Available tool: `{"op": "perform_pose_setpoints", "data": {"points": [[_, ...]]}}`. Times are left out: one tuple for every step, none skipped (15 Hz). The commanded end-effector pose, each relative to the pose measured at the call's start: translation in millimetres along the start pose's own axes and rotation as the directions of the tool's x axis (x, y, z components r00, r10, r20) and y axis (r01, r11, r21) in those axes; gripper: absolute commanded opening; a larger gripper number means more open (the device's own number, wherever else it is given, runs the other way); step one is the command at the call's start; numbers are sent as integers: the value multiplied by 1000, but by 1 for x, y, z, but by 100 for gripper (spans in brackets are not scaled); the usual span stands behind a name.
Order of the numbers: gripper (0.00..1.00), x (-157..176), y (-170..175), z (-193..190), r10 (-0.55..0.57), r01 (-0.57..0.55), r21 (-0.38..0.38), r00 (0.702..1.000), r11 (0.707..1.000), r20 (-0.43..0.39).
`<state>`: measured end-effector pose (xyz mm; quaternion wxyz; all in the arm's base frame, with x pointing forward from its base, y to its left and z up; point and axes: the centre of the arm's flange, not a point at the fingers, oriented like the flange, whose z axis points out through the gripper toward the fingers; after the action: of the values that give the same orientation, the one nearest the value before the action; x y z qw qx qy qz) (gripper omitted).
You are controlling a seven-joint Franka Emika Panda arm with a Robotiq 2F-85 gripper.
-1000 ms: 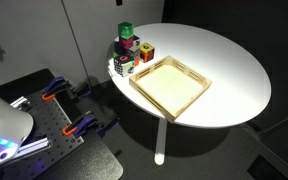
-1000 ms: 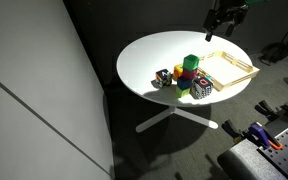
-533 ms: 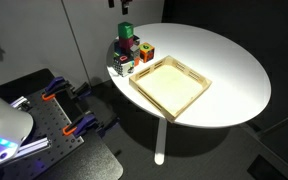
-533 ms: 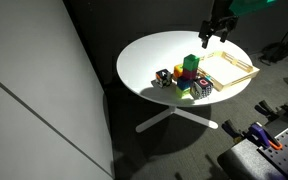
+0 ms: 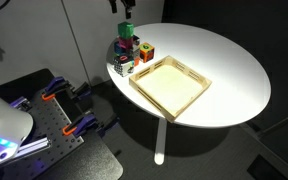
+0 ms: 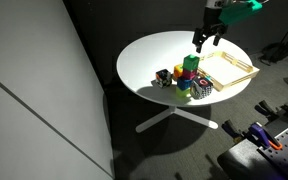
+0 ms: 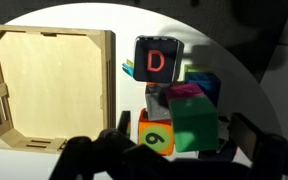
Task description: Put the green block on the wooden tray
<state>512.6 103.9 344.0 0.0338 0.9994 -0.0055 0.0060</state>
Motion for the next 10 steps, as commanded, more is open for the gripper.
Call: {"op": "perform_pose_setpoints", "data": {"points": [[100,11,-16,1,4,-4,-23,1000,1000,-24],[100,11,-19,2,2,-2,-25,1000,1000,-24],[100,11,-22,4,5,-6,-28,1000,1000,-24],[100,11,-23,6,6,-7,-30,1000,1000,-24],[100,10,-24,8,8,-9,-35,1000,999,-23],[100,10,-25,11,11,-12,-38,1000,999,-20],[100,10,-25,13,13,-14,-41,1000,999,-18],[100,11,-25,16,17,-18,-43,1000,999,-14],[100,11,-24,19,22,-22,-48,1000,999,-11],[100,11,-24,23,26,-26,-55,1000,998,-7]]}}
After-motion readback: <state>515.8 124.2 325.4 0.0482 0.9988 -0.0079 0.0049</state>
